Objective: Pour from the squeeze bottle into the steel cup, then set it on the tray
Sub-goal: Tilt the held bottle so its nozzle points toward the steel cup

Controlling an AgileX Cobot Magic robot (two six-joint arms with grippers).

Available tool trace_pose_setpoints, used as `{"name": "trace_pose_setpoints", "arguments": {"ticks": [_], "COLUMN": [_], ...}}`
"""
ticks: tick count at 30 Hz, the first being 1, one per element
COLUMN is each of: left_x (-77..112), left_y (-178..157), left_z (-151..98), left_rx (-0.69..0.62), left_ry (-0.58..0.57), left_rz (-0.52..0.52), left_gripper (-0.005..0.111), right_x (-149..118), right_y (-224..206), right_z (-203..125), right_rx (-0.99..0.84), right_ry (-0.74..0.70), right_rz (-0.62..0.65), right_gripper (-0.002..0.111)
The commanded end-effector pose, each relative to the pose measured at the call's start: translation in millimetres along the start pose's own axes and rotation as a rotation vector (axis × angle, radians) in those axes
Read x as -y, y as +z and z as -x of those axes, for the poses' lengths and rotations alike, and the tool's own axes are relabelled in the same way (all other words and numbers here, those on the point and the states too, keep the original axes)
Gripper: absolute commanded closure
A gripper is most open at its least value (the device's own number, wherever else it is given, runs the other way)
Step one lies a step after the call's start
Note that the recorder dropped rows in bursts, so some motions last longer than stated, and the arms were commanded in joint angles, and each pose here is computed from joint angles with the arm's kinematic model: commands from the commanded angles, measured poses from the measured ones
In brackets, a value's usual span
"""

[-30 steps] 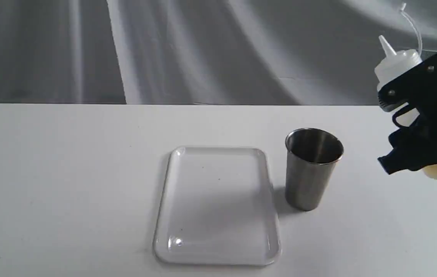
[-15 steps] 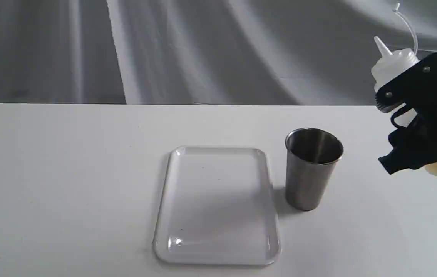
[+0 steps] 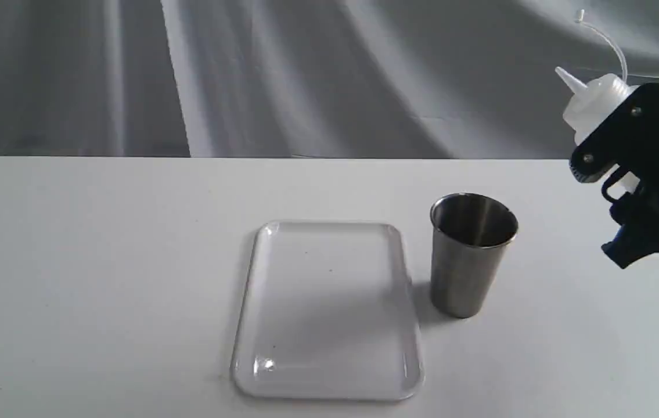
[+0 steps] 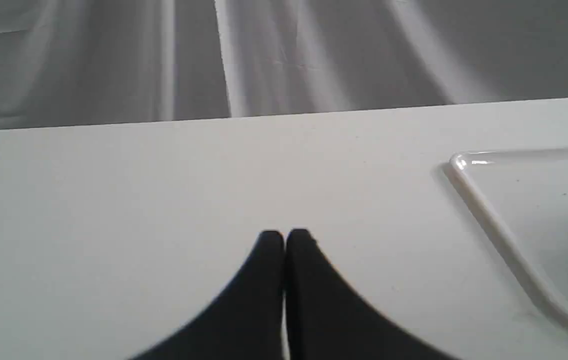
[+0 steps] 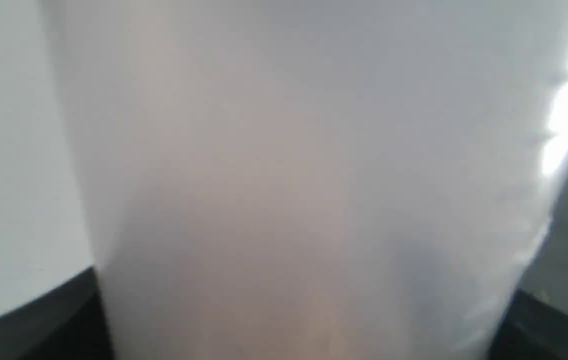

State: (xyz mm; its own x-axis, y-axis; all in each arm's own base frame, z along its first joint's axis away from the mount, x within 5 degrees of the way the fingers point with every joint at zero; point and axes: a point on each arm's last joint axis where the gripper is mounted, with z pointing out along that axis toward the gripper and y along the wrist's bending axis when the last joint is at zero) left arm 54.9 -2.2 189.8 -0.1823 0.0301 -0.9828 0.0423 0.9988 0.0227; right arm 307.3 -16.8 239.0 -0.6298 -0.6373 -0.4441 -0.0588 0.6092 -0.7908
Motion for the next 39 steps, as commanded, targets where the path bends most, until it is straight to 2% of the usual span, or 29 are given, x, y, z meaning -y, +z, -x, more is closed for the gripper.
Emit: {"name": "trace_pose_setpoints", "arguments": {"ticks": [1, 5, 19, 22, 26, 30, 34, 39], "left_x": [0.3, 0.3, 0.3, 0.3, 0.3, 0.3, 0.3, 0.3], "left_y": [0.2, 0.2, 0.2, 0.2, 0.2, 0.2, 0.2, 0.2], "left_z": [-0.7, -0.7, -0.7, -0.7, -0.7, -0.7, -0.7, -0.7], "left_rx": [0.006, 0.006, 0.006, 0.006, 0.006, 0.006, 0.006, 0.006], "left_ry": [-0.003, -0.002, -0.005, -0.005, -0.005, -0.001, -0.001, -0.001], "left_rz": [-0.005, -0.005, -0.005, -0.005, -0.005, -0.005, -0.005, -0.005], "left_gripper": [0.107, 0.107, 0.107, 0.107, 0.107, 0.107, 0.107, 0.107], "right_x": [5.3, 3.2, -19.2, -16.9, -16.1, -17.5, -17.8, -16.7], "right_y": [-1.1, 5.6, 16.3, 18.1, 21.0, 18.7, 18.2, 18.1], "right_z": [0.1, -0.7, 2.2, 6.6, 10.5, 18.3, 19.1, 18.6], "right_rx": [-0.001, -0.035, -0.054, -0.05, -0.084, -0.064, -0.065, -0.075], "right_ry": [-0.092, -0.132, -0.434, -0.451, -0.566, -0.598, -0.704, -0.718], "right_rz": [-0.037, -0.057, -0.008, -0.017, -0.057, -0.062, -0.06, -0.068], "right_gripper": [0.108, 0.108, 0.108, 0.108, 0.108, 0.108, 0.108, 0.108]}}
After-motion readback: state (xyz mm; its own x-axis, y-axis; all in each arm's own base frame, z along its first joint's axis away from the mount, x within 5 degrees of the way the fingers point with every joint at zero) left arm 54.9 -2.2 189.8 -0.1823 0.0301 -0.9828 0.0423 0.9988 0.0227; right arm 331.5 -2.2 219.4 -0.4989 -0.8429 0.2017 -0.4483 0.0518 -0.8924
